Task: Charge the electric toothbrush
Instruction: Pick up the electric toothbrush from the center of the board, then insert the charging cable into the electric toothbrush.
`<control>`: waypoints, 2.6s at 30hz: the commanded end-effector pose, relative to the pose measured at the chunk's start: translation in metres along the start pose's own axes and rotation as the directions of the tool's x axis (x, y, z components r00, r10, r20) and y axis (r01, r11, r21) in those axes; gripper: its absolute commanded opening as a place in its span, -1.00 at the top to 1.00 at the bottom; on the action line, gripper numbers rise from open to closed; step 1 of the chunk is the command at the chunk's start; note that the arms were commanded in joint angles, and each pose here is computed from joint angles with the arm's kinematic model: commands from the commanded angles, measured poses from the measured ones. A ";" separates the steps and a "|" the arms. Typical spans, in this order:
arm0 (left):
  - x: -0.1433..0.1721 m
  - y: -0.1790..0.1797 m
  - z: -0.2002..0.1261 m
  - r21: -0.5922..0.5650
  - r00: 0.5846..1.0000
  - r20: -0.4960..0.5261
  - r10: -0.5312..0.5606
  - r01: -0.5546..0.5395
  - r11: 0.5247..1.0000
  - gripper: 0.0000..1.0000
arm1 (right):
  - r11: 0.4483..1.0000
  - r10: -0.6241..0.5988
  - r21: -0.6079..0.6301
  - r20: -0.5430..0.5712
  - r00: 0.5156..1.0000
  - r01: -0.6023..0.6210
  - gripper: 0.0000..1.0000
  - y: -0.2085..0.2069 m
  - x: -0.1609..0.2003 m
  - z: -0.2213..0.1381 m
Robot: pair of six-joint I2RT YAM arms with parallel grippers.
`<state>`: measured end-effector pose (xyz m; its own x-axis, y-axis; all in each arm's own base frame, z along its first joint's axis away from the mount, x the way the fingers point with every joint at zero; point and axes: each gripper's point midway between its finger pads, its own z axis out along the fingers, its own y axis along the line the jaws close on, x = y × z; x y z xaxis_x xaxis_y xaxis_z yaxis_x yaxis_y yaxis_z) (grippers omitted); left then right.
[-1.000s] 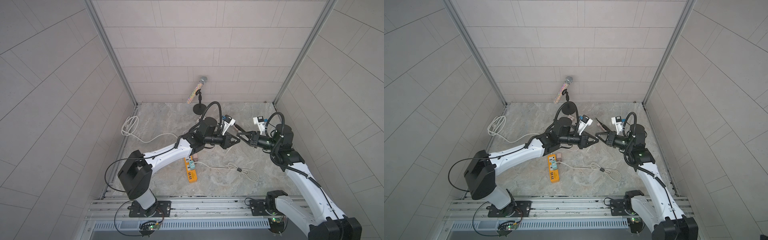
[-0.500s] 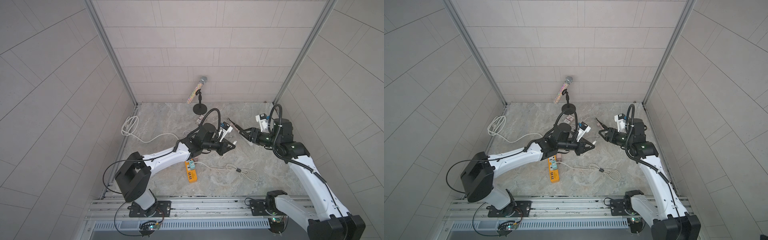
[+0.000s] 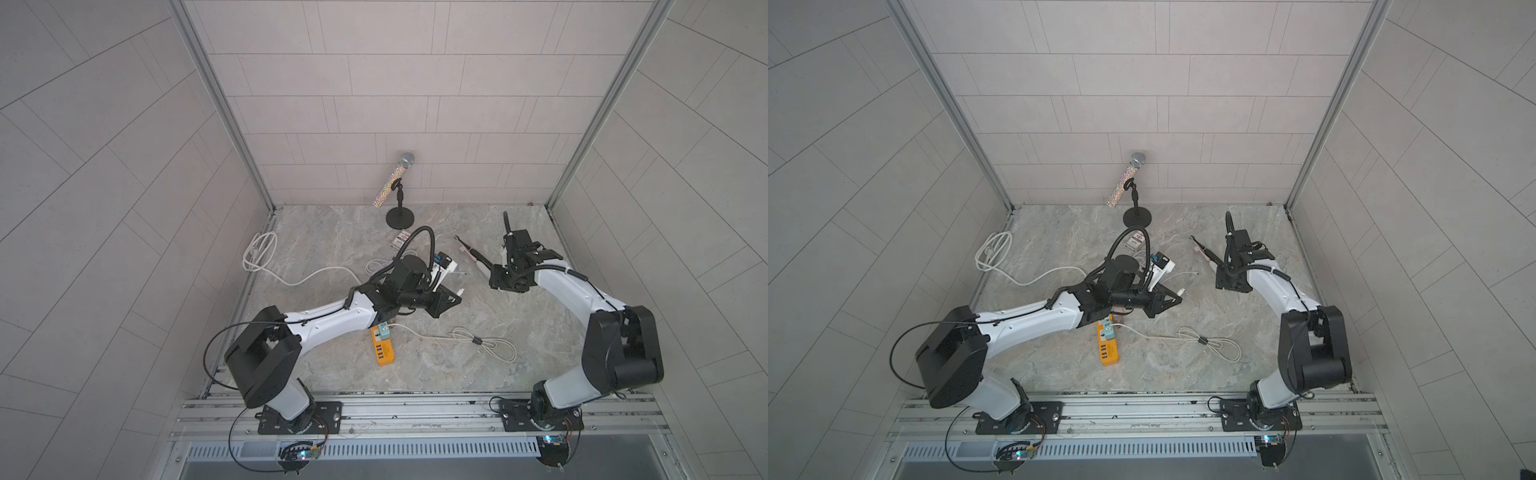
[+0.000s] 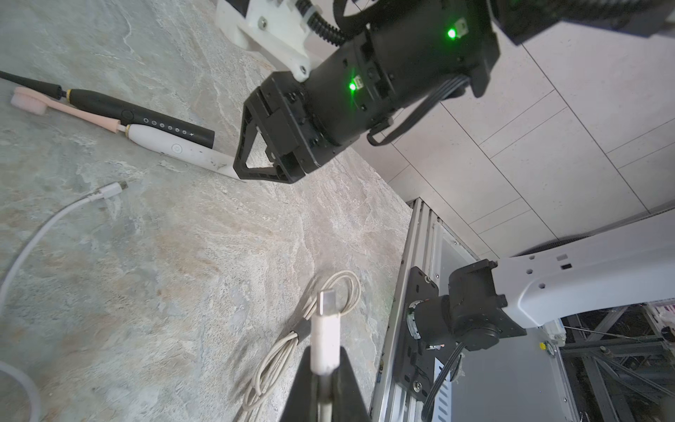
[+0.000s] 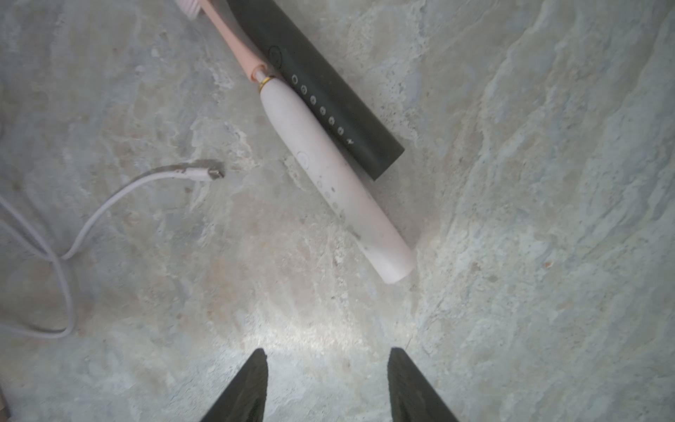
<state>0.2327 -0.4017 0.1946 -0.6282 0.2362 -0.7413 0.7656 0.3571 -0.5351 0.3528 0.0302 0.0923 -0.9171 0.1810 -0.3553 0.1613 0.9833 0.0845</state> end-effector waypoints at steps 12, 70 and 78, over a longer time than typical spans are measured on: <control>-0.007 -0.004 0.000 -0.012 0.999 0.029 0.028 -0.027 1.000 1.00 | 0.975 -0.161 0.128 -0.149 0.976 0.181 0.12 -0.006 -0.032 0.062; -0.040 -0.096 -0.021 0.253 0.950 0.291 -0.115 0.039 0.967 1.00 | 0.374 0.547 -0.927 0.225 0.806 0.005 0.84 0.127 -0.042 -0.254; -0.051 -0.108 -0.044 0.263 0.940 0.333 -0.077 -0.014 0.965 1.00 | 0.252 0.540 -0.966 0.187 0.821 0.054 0.88 0.132 -0.030 -0.284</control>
<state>0.1804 -0.4207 0.2772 -0.6394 -0.0484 -0.7673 0.7532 0.1609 -0.6378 0.3121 0.1423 0.3447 -0.5930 0.6851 -0.4231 -0.2589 0.3353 0.9058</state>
